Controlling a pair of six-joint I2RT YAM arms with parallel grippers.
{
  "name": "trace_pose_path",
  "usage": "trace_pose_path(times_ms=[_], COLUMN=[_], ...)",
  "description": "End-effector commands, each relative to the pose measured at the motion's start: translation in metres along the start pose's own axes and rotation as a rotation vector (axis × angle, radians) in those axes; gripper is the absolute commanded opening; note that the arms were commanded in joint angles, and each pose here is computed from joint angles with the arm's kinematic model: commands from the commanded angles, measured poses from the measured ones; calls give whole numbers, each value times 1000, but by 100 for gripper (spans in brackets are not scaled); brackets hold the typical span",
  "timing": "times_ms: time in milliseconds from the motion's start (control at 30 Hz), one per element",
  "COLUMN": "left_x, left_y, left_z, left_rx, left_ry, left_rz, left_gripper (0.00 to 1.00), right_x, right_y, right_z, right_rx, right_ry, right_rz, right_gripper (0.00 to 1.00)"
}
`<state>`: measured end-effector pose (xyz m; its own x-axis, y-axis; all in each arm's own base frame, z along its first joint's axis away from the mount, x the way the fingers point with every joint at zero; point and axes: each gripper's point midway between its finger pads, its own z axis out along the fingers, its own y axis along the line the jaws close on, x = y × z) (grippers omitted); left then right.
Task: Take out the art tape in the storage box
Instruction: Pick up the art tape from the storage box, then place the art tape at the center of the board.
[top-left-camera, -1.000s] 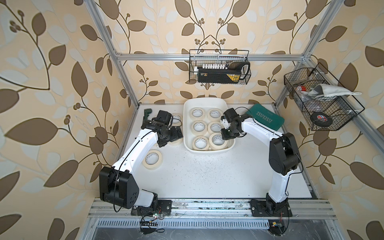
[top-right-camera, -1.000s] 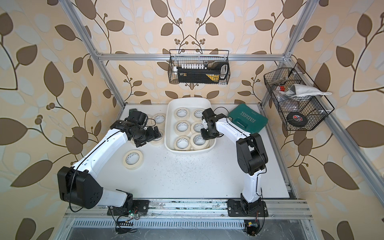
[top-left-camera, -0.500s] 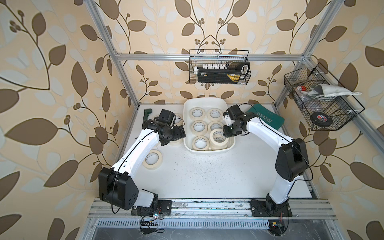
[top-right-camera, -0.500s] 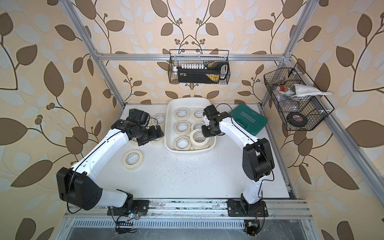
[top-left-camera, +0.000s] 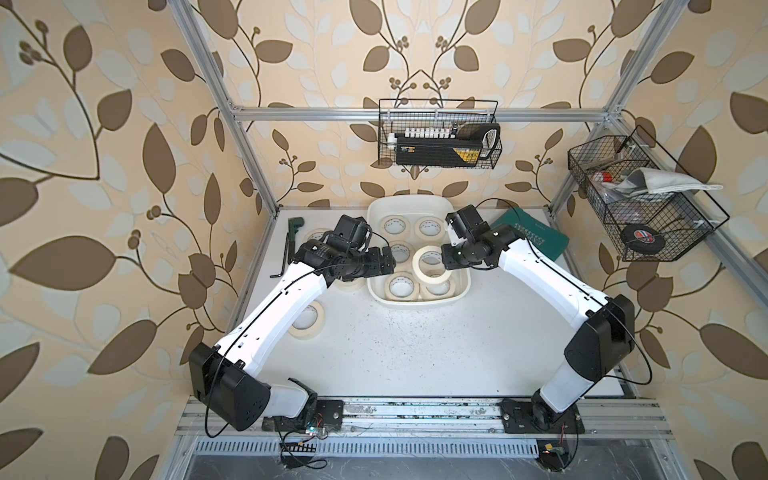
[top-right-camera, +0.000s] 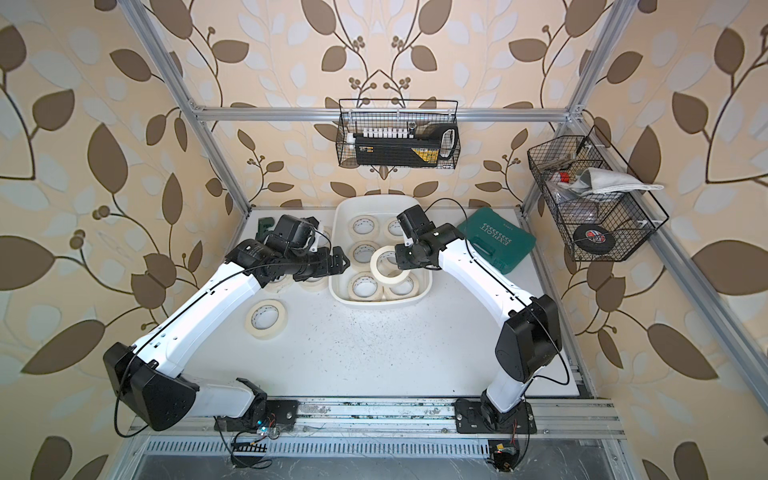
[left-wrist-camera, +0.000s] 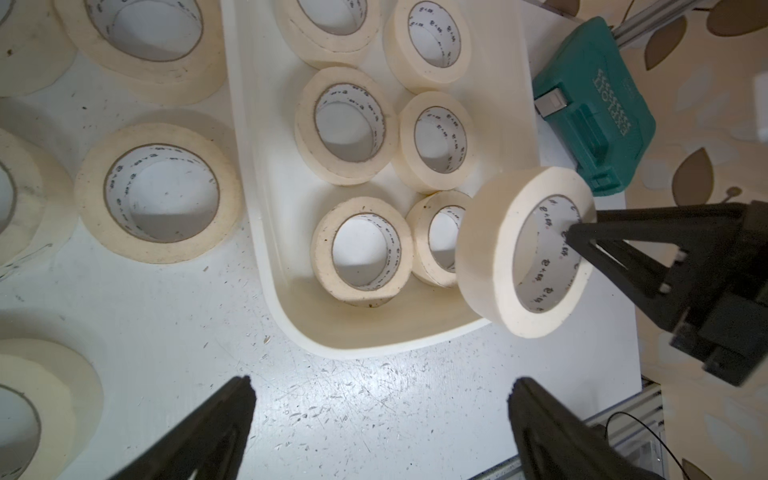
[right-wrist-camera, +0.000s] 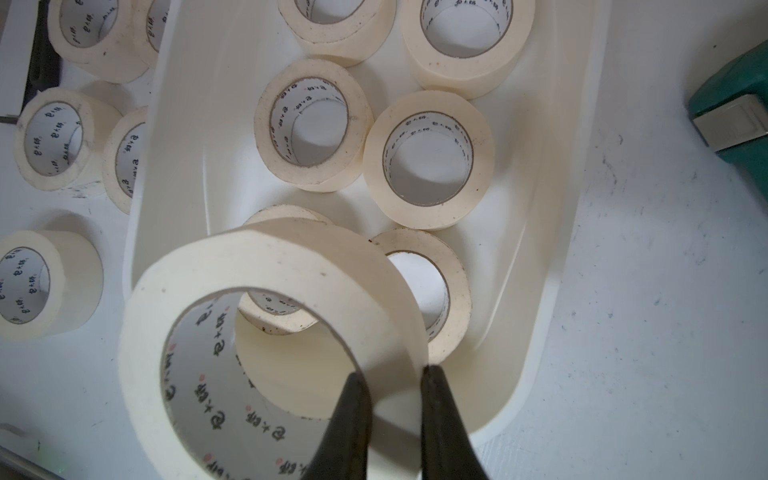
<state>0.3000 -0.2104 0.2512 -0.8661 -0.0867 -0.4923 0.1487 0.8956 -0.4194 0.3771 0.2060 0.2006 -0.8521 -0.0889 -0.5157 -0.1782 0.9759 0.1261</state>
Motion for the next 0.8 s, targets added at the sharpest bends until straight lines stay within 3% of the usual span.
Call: trace_pose_path(times_ms=[0,300,600,767], left_x=[-11,-3,-6,-9], left_y=[-27,-55,-50,-50], left_z=[-15,17,61,73], left_rx=[65,20,-101,-143], left_ry=[-47,6,93,111], left_rz=[71,151,154,162], left_gripper=[99,99,99,94], right_x=[-22,-21,-19,-19], right_y=[2,14,22,22], right_z=[-20,-23,-21,-22], right_rx=[15,13,3,9], right_ry=[-99,-105,-92,-95], right_rz=[42,26,14,11], right_gripper=[0,0,0,0])
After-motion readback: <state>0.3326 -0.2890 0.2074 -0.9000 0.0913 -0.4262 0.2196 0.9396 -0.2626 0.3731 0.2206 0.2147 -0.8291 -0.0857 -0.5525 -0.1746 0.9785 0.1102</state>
